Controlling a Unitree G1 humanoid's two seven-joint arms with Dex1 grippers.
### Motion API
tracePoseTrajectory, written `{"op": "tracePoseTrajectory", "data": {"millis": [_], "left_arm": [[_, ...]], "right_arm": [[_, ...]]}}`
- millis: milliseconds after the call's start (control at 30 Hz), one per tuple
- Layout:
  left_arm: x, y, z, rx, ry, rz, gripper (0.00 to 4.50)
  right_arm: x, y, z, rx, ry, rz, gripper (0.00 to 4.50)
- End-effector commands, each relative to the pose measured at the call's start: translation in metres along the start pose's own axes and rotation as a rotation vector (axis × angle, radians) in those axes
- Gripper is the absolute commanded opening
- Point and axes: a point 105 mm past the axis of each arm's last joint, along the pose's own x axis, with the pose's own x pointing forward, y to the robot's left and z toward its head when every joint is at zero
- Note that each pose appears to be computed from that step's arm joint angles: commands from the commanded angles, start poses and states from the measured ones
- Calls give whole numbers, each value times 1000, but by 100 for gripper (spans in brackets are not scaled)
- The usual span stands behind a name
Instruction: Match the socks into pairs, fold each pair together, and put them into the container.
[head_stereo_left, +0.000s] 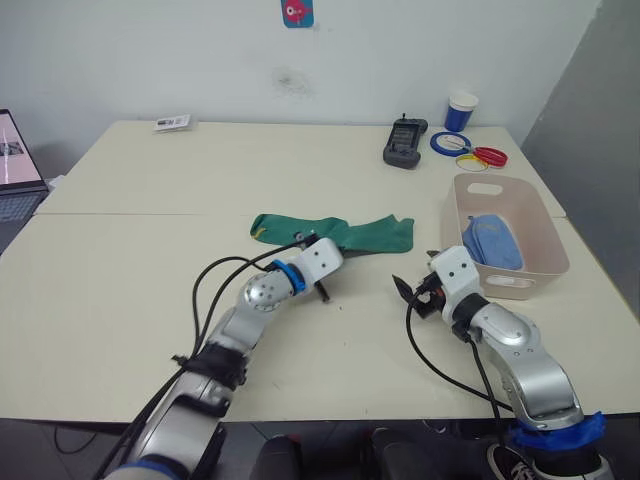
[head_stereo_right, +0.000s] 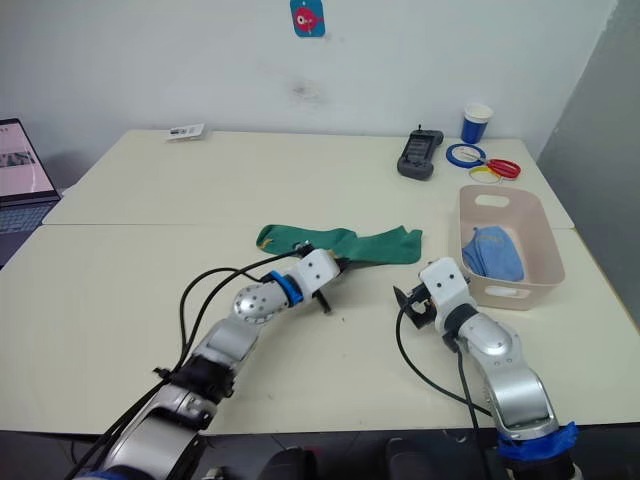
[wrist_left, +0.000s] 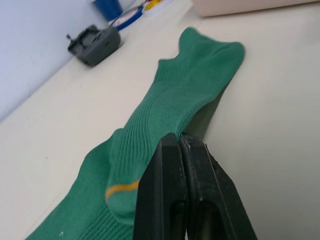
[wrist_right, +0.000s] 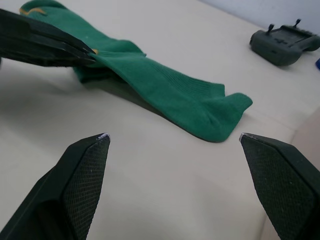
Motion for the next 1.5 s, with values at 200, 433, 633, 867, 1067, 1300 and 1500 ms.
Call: {"op": "tracePoseTrajectory", "data": {"millis": [200, 433, 633, 867, 1067, 1300, 1500], "left_arm": [[-102, 1, 12, 73, -67, -135, 1], [-168, -8, -26, 229, 71, -270, 1], [-172, -18, -28, 104, 51, -267, 87], [-186, -9, -20, -283, 71, -158, 312], [-192, 21, -41, -798, 134, 82, 445], [-173, 8, -64, -944, 257, 122, 450], [-178, 1, -74, -978, 333, 125, 329]], "right_arm": [[0, 1, 13, 74, -49, 143, 450], [-13, 31, 9, 431, 76, 411, 450], [-5, 48, 10, 509, 176, 507, 450], [16, 50, -2, 514, 240, 472, 450], [36, 57, 7, 563, 216, 488, 450], [46, 63, 9, 604, 209, 502, 411], [52, 70, 14, 623, 198, 520, 215]]}}
